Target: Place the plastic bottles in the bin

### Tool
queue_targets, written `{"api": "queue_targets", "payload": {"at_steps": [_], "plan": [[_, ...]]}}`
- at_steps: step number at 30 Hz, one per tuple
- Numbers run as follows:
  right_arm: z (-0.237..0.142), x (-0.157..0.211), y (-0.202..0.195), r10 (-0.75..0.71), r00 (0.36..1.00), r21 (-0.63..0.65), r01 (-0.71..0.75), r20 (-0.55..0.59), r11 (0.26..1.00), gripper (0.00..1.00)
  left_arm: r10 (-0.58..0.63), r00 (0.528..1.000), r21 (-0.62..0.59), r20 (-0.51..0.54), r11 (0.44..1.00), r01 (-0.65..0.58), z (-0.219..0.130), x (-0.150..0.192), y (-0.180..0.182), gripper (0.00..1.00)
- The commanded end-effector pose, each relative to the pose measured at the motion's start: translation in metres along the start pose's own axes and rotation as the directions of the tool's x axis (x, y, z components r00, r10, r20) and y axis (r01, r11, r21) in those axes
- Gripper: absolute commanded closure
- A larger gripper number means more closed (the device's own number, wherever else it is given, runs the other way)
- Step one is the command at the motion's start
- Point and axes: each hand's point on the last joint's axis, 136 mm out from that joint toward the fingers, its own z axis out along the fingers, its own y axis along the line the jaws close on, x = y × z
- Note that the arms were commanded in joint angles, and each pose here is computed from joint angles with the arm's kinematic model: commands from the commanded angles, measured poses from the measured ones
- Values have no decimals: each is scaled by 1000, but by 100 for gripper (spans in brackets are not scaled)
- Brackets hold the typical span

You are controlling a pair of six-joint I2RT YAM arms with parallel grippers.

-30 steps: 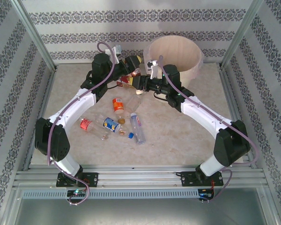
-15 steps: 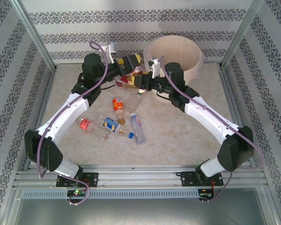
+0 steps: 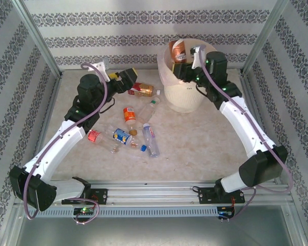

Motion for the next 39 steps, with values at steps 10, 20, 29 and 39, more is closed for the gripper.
{"api": "queue_targets", "payload": {"at_steps": [10,20,29,39], "plan": [[3,-32,-88,-118,991,324,132,-64,937,58,-39,999,-417,-7,908,32,-31,27,88,0],[34,-9,-126,-38,983,450,116,-179,885,38,-80,997,-546,4,835,69,-53,32,119,0],[14,-26,-112,-41,994,467,85,-104,880,7,-106,994,-574,-9,815,81,-51,37,130,0],[-9,-40,-88,-63,998,436,58,-2,898,2,-155,987,-588,-45,803,99,-41,48,139,0]]}}
